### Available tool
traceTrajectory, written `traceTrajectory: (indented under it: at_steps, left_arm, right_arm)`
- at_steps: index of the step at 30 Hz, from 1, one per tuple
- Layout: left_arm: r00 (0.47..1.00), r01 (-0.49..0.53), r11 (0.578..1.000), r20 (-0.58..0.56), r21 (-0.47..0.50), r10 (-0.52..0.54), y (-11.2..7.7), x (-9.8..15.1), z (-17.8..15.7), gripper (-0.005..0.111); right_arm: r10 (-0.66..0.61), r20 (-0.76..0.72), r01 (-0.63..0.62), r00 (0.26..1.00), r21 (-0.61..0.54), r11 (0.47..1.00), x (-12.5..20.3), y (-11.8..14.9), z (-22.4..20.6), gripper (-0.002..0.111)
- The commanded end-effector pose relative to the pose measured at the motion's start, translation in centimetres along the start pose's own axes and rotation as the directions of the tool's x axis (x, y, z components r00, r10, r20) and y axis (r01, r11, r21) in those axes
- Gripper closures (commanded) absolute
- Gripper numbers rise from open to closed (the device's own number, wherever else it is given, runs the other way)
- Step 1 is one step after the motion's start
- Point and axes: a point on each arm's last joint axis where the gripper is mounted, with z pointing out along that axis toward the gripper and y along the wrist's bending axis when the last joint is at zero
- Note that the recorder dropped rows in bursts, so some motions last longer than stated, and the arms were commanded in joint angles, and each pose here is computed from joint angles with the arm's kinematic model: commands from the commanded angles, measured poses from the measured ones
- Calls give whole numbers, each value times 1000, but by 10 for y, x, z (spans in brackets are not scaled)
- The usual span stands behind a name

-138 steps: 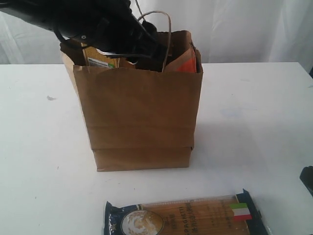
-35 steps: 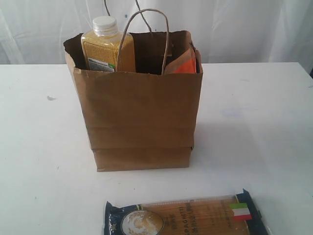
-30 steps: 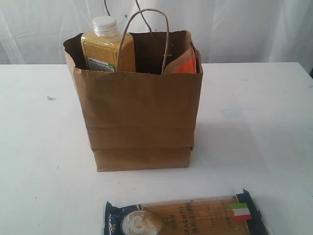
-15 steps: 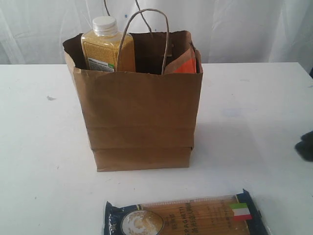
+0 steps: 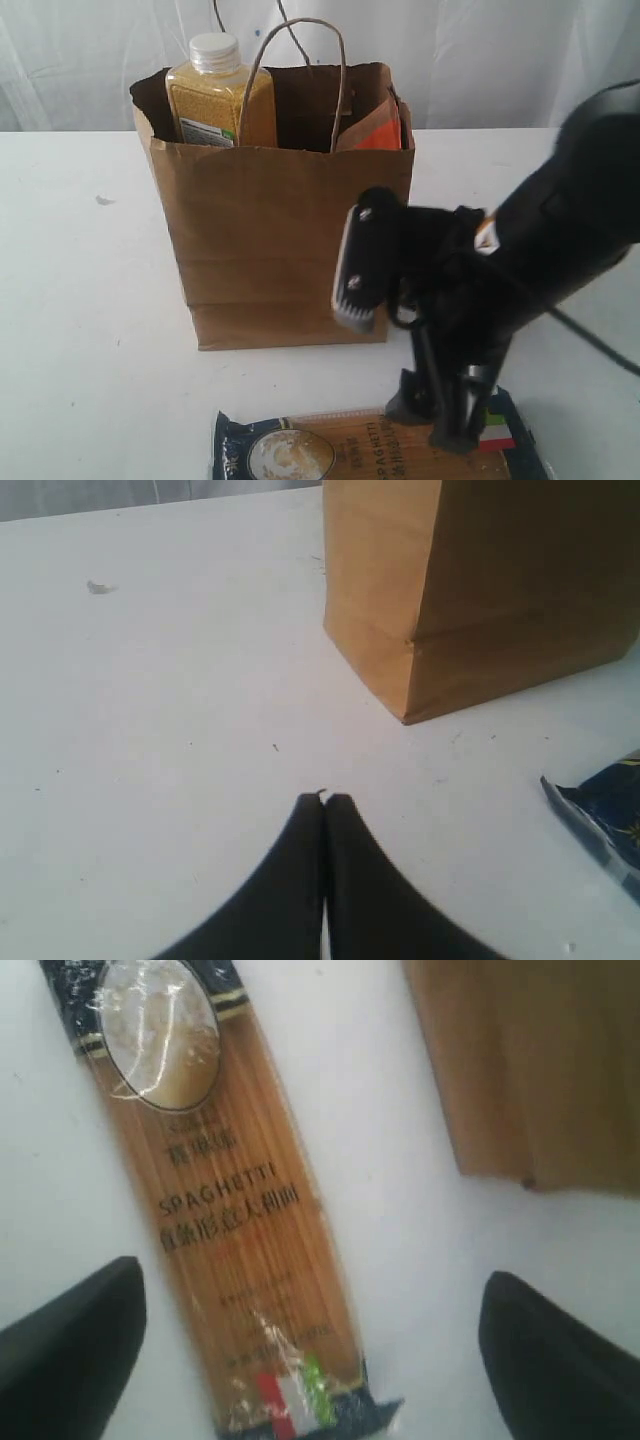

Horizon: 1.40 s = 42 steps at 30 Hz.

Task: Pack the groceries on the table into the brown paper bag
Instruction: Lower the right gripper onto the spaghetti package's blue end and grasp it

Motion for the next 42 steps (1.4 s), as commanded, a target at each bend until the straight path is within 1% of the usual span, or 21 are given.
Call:
traceTrajectory:
  at_steps: [1,6,8,13,22,25,27,31,36,40,42]
  left_arm:
    - [1000,9,1000,-6,1,-9,0,2,0,107]
    - [1000,9,1000,-6,1,-9,0,2,0,107]
    - [1000,9,1000,-6,1,-9,0,2,0,107]
    - [1000,9,1000,-6,1,-9,0,2,0,107]
    - [1000,9,1000,-6,1,-9,0,2,0,107]
    - [1000,9,1000,-6,1,-9,0,2,0,107]
    - [1000,9,1000,-6,1,-9,0,2,0,107]
    - [1000,9,1000,-6,1,-9,0,2,0,107]
    - [1000,9,1000,-6,1,-9,0,2,0,107]
    - [1000,9,1000,-6,1,-9,0,2,0,107]
    - [1000,9,1000,-6,1,-9,0,2,0,107]
  right_arm:
    - [-155,4,155,988,-22,988,-24,3,33,25]
    - [-205,-35,202,978,-72,977,-41,-4,62,26]
    - [-238,-33,234,971,-94,968,-49,-2,70,26]
    - [-320,-18,314,947,-155,937,-65,10,82,26]
    - [-368,-17,359,930,-186,915,-81,23,104,26]
    - [-385,-23,373,923,-199,906,-83,29,114,22]
    - [-390,-45,370,920,-230,900,-83,35,120,19]
    - [-413,-35,395,910,-230,890,-87,44,126,19]
    - [-365,-75,339,928,-238,910,-85,46,143,19]
    - [-351,-111,314,930,-260,913,-81,48,151,19]
    - [-331,-144,290,932,-247,924,-78,46,154,20]
